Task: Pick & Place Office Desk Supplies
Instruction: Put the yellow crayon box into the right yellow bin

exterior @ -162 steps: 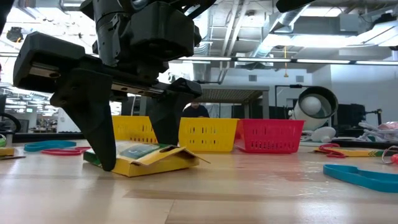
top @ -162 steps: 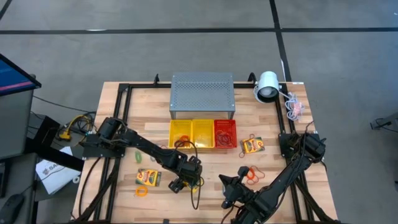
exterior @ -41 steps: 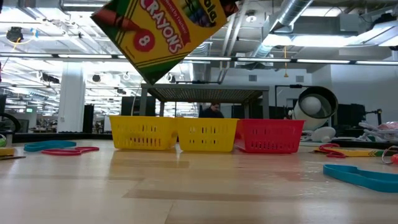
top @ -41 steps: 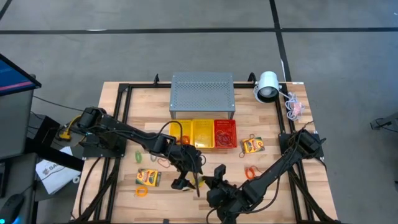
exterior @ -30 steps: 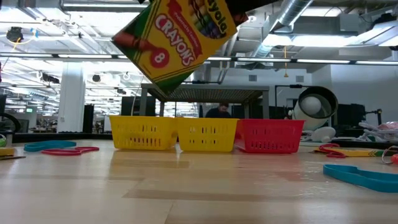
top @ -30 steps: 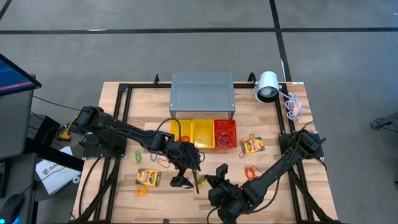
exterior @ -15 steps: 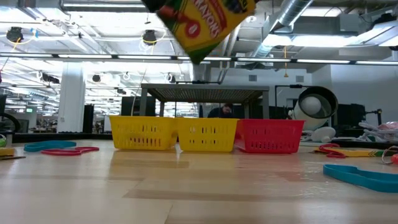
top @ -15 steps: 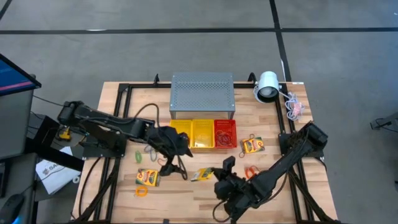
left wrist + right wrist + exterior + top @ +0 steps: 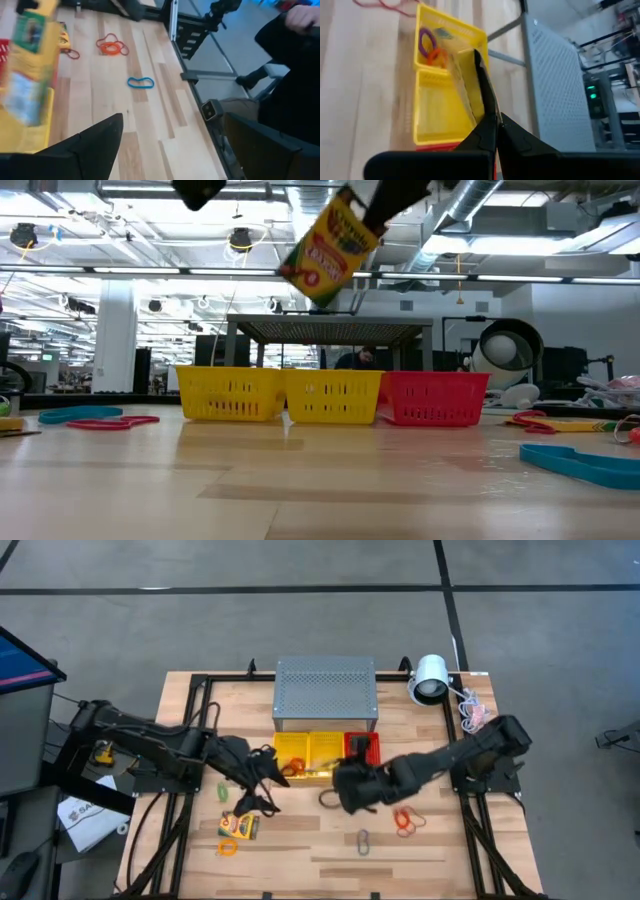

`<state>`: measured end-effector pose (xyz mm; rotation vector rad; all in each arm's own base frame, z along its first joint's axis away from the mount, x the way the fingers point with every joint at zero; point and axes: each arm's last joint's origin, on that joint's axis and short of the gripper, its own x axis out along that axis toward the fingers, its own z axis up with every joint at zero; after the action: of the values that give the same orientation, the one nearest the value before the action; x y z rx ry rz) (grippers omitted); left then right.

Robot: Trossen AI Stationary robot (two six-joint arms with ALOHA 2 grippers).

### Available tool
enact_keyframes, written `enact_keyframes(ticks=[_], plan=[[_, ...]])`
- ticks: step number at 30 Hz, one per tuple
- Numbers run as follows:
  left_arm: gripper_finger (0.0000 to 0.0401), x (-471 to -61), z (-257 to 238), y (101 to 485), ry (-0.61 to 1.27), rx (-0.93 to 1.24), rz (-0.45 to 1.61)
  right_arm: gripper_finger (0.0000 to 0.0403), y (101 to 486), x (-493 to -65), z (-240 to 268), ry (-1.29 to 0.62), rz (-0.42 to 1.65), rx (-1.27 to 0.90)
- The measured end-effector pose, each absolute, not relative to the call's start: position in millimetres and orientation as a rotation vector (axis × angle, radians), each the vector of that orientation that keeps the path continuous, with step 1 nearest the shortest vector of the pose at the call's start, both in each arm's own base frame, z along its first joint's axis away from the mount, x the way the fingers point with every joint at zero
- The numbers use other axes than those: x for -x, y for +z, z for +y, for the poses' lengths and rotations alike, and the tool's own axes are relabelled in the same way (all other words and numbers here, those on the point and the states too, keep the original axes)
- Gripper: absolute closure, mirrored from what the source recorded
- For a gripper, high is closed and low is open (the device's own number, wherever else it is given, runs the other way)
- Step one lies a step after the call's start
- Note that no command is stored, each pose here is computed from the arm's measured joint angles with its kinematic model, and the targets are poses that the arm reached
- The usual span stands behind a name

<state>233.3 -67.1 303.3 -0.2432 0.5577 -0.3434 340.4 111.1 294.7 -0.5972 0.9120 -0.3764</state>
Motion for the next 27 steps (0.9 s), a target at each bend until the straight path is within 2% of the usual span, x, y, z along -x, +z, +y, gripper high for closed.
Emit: enact_keyframes(ticks=[7, 12, 18, 27], plan=[[0.0068, -219, -71, 299, -0.344, 0.265, 0.472, 0.0403, 288, -351, 71, -0.375, 1.022, 0.523], [0.0073, -218, -78, 303, -0.370, 0.264, 0.430, 0.0403, 279, -363, 53, -0.390, 1.055, 0.555], [0.0073, -216, -86, 305, -0.413, 0.236, 0.415, 0.0403, 262, -370, 38, -0.390, 1.161, 0.603], [0.0078, -215, -87, 305, -0.421, 0.213, 0.411, 0.0403, 247, -376, 35, -0.394, 1.214, 0.604]])
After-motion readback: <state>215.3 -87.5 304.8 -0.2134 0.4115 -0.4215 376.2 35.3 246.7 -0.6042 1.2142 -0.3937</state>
